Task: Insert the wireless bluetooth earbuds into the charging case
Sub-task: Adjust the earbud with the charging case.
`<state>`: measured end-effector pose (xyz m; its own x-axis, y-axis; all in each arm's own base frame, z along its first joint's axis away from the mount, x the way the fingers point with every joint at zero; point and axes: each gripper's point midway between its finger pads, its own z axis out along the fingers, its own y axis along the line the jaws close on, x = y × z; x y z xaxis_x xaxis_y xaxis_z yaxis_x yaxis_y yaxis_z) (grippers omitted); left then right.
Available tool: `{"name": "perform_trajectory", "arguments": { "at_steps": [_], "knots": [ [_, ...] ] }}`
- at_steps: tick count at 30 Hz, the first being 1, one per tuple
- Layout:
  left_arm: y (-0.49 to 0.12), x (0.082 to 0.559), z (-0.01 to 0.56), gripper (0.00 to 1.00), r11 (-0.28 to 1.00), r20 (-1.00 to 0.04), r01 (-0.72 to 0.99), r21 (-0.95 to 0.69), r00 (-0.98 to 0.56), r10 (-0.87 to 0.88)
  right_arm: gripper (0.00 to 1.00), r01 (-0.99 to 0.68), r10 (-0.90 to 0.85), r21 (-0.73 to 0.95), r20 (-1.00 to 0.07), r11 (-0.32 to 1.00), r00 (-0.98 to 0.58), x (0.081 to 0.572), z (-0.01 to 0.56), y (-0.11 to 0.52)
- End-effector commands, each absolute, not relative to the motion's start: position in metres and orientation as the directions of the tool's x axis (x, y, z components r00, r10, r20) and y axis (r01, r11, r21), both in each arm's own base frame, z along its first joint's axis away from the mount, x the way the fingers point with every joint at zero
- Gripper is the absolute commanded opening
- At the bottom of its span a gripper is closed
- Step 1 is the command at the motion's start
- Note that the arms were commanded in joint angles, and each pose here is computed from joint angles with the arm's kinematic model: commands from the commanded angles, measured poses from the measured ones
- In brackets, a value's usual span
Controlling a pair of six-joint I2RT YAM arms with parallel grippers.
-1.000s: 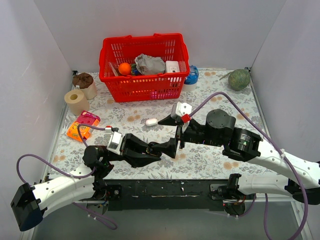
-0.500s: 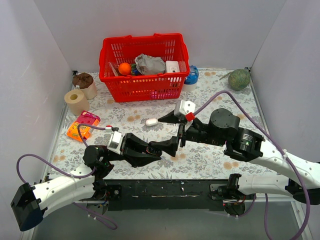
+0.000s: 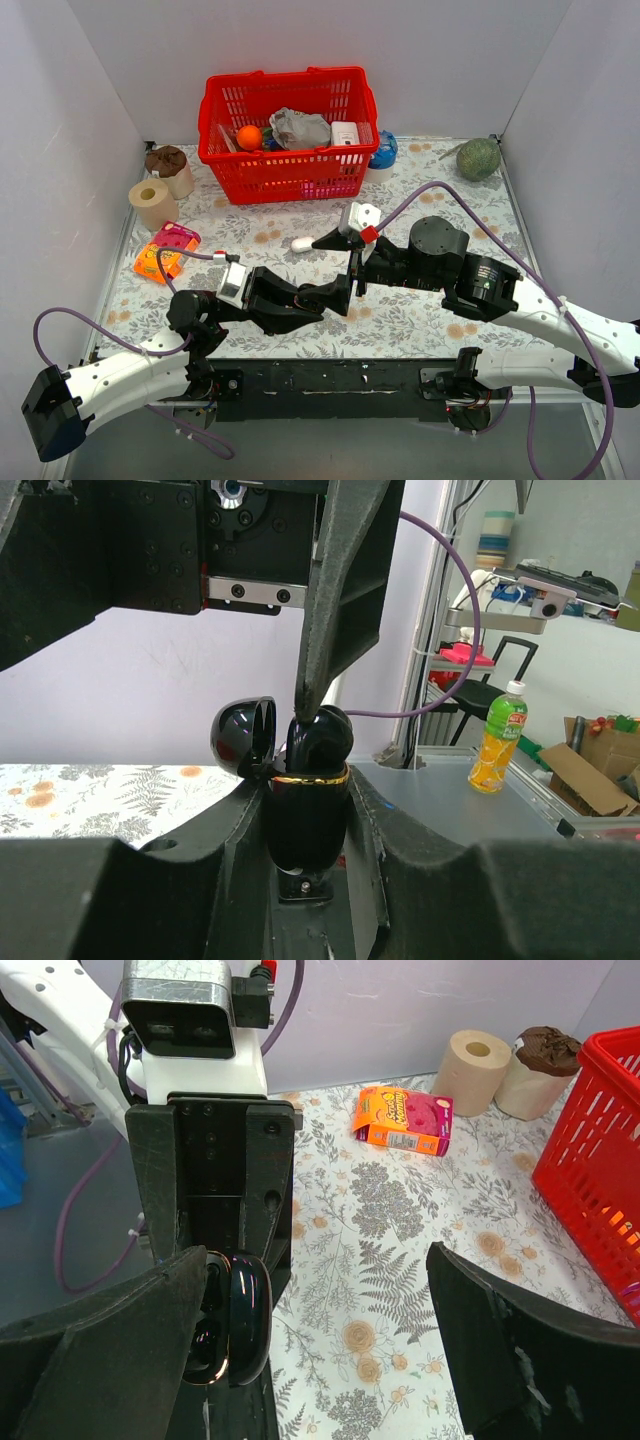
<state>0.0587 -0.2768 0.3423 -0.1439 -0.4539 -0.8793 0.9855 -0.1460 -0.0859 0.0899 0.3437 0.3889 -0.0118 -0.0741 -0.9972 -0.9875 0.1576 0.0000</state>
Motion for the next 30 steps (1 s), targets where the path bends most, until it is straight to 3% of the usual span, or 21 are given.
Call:
{"name": "perform_trajectory", "arguments": {
  "at_steps": [1,17,24,27,30],
  "knots": [
    [-0.27,0.056,0.369,0.0,-0.139,-0.853,0.99,-0.034,-0.101,-0.512,0.98,-0.989,-0.085,-0.006,-0.996,0.151,-0.007,0.086,0.395,0.336],
    [-0.265,0.042,0.374,0.0,-0.198,-0.839,0.98,0.001,-0.107,-0.534,0.98,-0.99,-0.172,-0.075,-0.984,0.115,0.055,0.084,0.392,0.331],
    [-0.266,0.044,0.372,0.0,-0.194,-0.839,0.981,-0.002,-0.108,-0.534,0.98,-0.969,0.021,-0.083,-0.996,0.234,0.09,0.095,0.434,0.314],
    [-0.266,0.052,0.373,0.0,-0.146,-0.831,0.989,0.011,-0.072,-0.551,0.98,-0.96,0.131,-0.091,-0.983,0.263,0.129,0.094,0.458,0.301],
    [-0.264,0.069,0.38,0.0,-0.019,-0.815,0.999,0.045,0.026,-0.579,0.98,-0.954,0.092,-0.103,-0.987,0.281,0.134,0.098,0.452,0.299]
  ]
}}
